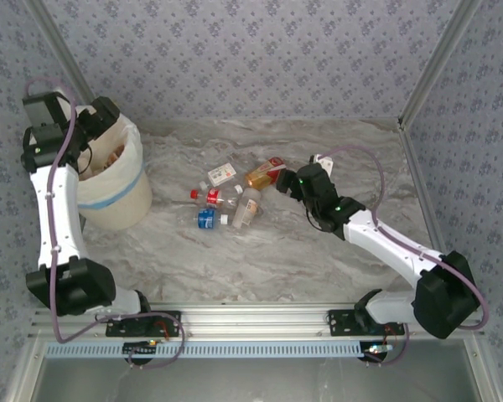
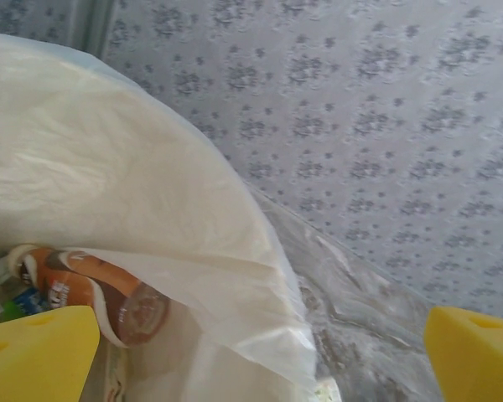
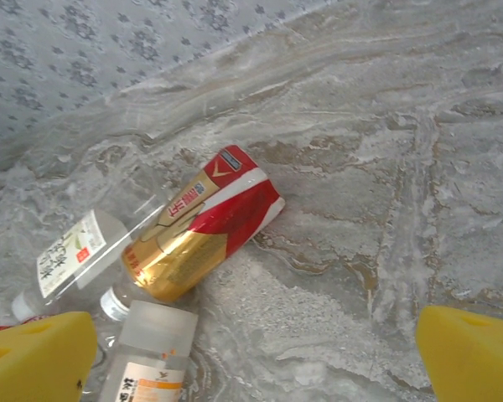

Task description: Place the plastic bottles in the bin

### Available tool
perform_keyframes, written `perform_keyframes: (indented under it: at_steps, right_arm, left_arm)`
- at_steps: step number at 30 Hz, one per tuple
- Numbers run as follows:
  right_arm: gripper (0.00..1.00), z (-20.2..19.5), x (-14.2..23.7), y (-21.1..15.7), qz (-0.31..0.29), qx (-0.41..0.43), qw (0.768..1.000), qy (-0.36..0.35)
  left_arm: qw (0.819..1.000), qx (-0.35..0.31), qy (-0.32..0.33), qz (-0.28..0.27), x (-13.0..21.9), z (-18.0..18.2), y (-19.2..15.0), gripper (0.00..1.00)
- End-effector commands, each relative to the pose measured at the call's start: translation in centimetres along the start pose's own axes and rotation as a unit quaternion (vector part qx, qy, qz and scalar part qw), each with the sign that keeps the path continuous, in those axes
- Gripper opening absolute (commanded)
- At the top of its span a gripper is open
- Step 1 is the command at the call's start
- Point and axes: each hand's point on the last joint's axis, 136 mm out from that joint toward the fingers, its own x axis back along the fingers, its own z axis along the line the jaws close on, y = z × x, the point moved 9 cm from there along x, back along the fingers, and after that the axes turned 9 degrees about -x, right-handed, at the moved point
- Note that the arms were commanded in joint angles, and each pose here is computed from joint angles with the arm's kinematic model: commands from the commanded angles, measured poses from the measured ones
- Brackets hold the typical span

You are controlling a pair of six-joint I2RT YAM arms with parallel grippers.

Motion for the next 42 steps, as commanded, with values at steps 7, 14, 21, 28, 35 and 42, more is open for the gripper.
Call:
perform_keyframes:
  at_steps: [7,14,21,28,35,42]
  right_arm:
    - [1.00,1.1,-2.1,1.9,0.054,0.052,0.997,0.014]
    - [1.00,3.0,-4.9,4.0,0.138,0.272,0.947,0.101]
    - [0.98,3.2,-8.6,3.3,0.264,0.494,0.797,0.227]
    - [0.97,2.8,-13.5,3.7,0.308,0.600,0.699,0.238]
    - [0.97,3.4,-17.5,3.1,0.279,0.670,0.641,0.252]
    - [0.97,2.7,-20.9,0.7,0.290,0.716,0.581,0.255]
  left_arm:
    - [0.993,0.014,-0.109,-0.050,4.1,-2.2,-1.6,0.99]
    - [0.991,0.029,-0.121,-0.046,5.9,-2.0,-4.1,0.99]
    - [0.994,0.024,-0.100,-0.037,7.2,-1.5,-6.0,0.99]
    - [0.996,0.015,-0.078,-0.035,8.0,-1.2,-6.8,1.00]
    - [0.997,0.013,-0.072,-0.029,8.1,-1.0,-7.2,0.99]
    - [0.998,0.002,-0.059,-0.022,8.4,-0.9,-7.4,0.99]
